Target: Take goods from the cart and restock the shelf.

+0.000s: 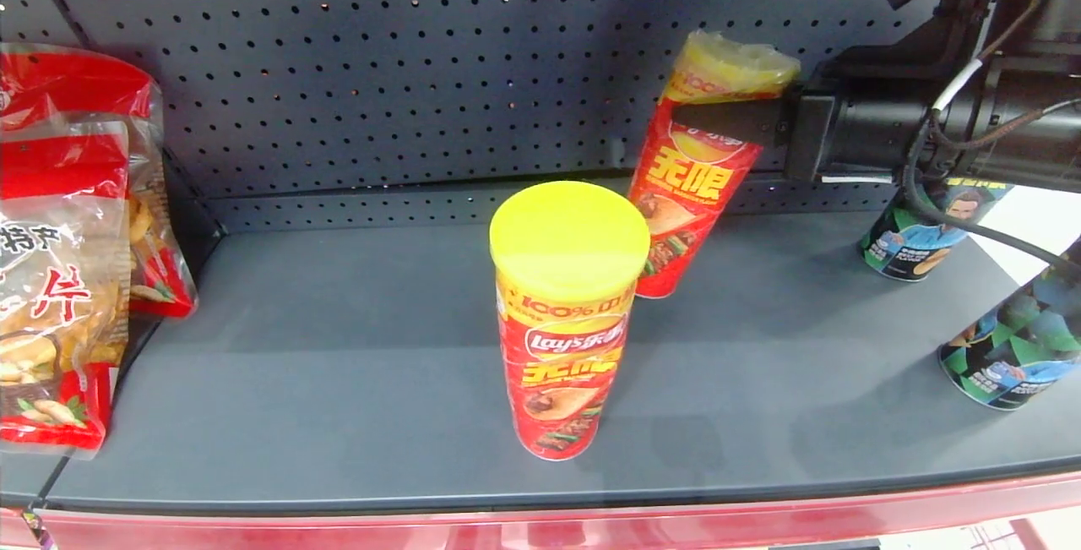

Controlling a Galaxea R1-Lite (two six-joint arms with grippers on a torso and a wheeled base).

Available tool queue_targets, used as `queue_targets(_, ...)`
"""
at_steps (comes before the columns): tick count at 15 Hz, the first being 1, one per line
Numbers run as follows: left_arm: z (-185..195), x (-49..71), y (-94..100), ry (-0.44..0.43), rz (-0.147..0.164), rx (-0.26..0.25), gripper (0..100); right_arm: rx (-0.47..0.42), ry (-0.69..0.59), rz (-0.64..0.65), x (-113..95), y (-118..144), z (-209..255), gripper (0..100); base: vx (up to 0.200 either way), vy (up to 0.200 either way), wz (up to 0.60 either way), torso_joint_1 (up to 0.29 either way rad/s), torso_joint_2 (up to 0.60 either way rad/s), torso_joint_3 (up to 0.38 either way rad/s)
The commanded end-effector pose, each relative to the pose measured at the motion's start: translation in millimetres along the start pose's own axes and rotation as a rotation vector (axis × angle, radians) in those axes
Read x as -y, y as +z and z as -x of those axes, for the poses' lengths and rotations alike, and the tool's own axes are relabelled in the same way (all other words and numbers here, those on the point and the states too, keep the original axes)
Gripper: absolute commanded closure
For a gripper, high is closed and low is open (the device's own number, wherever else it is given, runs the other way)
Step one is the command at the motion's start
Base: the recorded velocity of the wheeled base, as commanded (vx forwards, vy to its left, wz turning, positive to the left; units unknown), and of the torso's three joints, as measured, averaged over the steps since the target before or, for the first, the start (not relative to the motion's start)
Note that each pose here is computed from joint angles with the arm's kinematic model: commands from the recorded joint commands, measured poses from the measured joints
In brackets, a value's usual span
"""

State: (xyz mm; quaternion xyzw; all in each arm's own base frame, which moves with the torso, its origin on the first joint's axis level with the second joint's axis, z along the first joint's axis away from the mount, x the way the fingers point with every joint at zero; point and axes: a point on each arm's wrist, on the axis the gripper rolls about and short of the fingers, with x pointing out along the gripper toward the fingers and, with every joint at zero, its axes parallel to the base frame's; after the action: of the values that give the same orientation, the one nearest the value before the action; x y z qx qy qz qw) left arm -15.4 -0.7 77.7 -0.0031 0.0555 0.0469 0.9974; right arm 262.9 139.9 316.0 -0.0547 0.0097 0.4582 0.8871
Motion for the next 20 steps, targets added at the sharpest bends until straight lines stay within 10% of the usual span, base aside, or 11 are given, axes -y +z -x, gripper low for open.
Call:
queue_targets(1,0.9,0.8,-1.2,-0.034,-0.008,0.022,0,0.004,-0.005,0.002,1.5,1.1,1.6,100,0.000,0.000,0.00,0.000,0.00,0.000)
queue_targets(4,3.5,-0.3,-1.6,-0.183,-0.011,0.055,0,0.015,0.001,0.005,1.6,4.5,5.2,100,0.000,0.000,0.00,0.000,0.00,0.000)
queue_targets(8,6.9,-1.3,-3.2,-0.088,0.028,0.107,0,0.007,0.012,-0.015,3.3,1.2,5.5,100,0.000,0.000,0.00,0.000,0.00,0.000)
queue_targets(20,6.9,-1.2,-3.3,-0.091,-0.003,0.106,0,0.068,0.238,0.018,6.9,7.3,-28.0,100,0.000,0.000,0.00,0.000,0.00,0.000)
